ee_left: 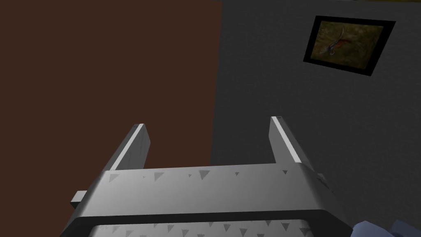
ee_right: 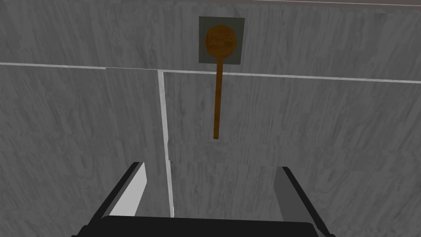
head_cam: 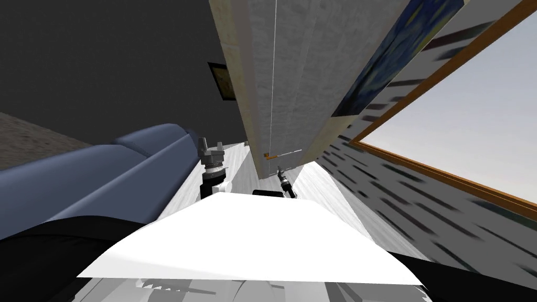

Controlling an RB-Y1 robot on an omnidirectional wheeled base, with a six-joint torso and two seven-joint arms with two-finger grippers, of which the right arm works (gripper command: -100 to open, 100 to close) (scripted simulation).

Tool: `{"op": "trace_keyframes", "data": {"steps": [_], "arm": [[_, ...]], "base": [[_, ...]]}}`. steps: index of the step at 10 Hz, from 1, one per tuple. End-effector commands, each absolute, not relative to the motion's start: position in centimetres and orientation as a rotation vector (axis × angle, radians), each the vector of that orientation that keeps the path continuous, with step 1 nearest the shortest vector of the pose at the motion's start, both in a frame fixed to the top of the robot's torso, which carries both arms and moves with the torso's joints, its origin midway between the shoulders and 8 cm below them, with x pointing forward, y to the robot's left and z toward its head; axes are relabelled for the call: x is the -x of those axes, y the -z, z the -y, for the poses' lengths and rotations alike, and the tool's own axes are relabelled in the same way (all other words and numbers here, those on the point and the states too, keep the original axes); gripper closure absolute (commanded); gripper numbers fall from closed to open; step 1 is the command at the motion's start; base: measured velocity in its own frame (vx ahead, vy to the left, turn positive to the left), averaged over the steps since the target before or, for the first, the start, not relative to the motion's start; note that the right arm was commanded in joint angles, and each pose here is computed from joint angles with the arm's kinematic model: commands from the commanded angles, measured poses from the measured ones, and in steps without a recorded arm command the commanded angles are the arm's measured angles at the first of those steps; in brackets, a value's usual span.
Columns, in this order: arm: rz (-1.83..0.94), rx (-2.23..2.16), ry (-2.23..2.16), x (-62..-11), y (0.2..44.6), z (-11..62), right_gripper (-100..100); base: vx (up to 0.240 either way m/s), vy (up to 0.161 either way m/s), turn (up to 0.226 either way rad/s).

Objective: Push the door open

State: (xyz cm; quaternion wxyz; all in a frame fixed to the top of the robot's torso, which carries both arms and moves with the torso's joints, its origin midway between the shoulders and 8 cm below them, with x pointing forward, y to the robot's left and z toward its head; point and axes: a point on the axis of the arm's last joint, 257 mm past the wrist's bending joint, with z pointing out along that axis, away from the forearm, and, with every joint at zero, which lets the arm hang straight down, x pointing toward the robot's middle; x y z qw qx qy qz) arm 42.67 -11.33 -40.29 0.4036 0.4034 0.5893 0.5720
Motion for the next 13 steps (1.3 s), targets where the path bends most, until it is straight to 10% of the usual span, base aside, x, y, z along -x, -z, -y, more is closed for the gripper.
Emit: {"op": "trace_keyframes", "data": {"steps": [1,12,13], "arm": [[-1.458,-1.041,-1.42,-43.3,40.2,12.8,-100],[-1.255,-1.178,-1.259,-44.7,39.4,22.8,-100],[-1.255,-1.178,-1.259,-44.7,39.4,22.8,100]], "base": [[0.067,0.052,0.2],[0.094,0.054,0.273],[-0.006,-0.002,-0.046]]}}
